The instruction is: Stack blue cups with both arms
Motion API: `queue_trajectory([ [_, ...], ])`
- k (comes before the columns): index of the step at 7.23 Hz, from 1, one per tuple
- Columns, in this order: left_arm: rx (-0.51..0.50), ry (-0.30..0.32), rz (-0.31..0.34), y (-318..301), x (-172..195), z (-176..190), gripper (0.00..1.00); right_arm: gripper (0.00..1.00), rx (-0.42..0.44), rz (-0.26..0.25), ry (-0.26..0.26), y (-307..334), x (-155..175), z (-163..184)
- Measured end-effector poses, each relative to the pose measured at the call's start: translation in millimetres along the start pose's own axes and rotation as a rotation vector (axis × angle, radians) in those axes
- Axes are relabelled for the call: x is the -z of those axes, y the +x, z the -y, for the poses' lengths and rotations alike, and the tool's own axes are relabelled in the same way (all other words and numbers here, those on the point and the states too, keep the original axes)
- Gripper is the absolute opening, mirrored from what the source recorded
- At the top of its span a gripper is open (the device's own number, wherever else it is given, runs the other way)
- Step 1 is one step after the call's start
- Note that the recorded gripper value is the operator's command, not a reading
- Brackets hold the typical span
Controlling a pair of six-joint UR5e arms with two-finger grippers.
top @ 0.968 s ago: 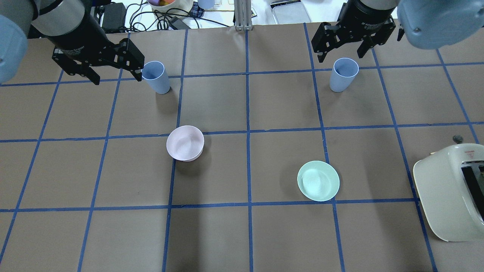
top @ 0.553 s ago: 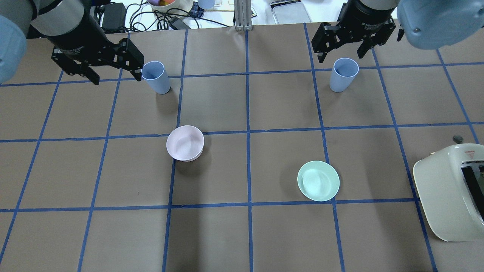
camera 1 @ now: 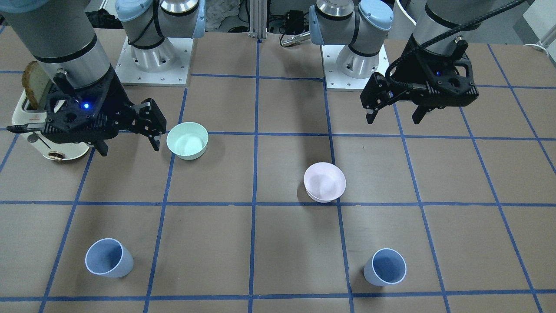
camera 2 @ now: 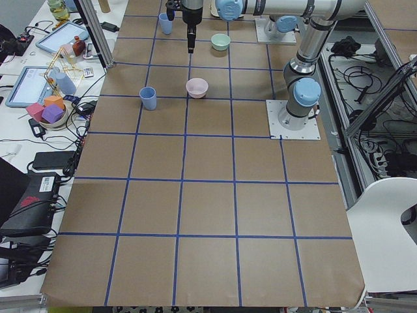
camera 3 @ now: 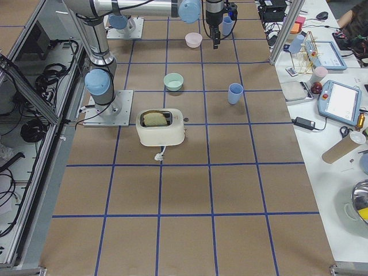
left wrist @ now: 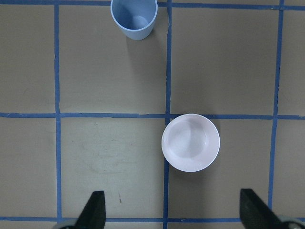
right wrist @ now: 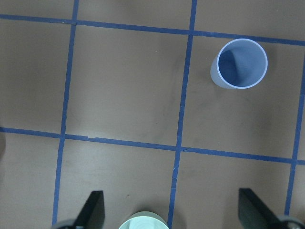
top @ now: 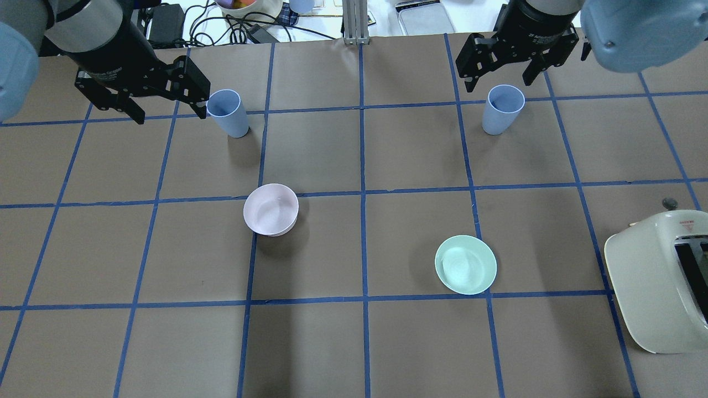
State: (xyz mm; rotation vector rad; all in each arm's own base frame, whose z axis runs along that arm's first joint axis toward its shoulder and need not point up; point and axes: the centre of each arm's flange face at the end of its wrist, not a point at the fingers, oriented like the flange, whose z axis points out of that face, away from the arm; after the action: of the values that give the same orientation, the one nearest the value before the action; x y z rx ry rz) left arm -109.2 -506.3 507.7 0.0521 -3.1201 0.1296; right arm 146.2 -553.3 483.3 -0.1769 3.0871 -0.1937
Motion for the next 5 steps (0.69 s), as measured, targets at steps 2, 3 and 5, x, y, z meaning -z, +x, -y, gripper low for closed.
queue_trajectory([
  [2,0.011,-0.023,0.021,-5.0,-3.4,-0.7,1.0,1.0,0.0,0.0,0.0,0.0,0.0,0.0],
  [3,0.017,-0.049,0.028,-10.6,-19.3,11.5,1.0,1.0,0.0,-0.001,0.0,0.1,0.0,0.0],
  [5,0.017,-0.037,0.025,-17.4,-71.4,67.2,1.0,1.0,0.0,-0.001,-0.001,0.1,-0.2,-0.1],
])
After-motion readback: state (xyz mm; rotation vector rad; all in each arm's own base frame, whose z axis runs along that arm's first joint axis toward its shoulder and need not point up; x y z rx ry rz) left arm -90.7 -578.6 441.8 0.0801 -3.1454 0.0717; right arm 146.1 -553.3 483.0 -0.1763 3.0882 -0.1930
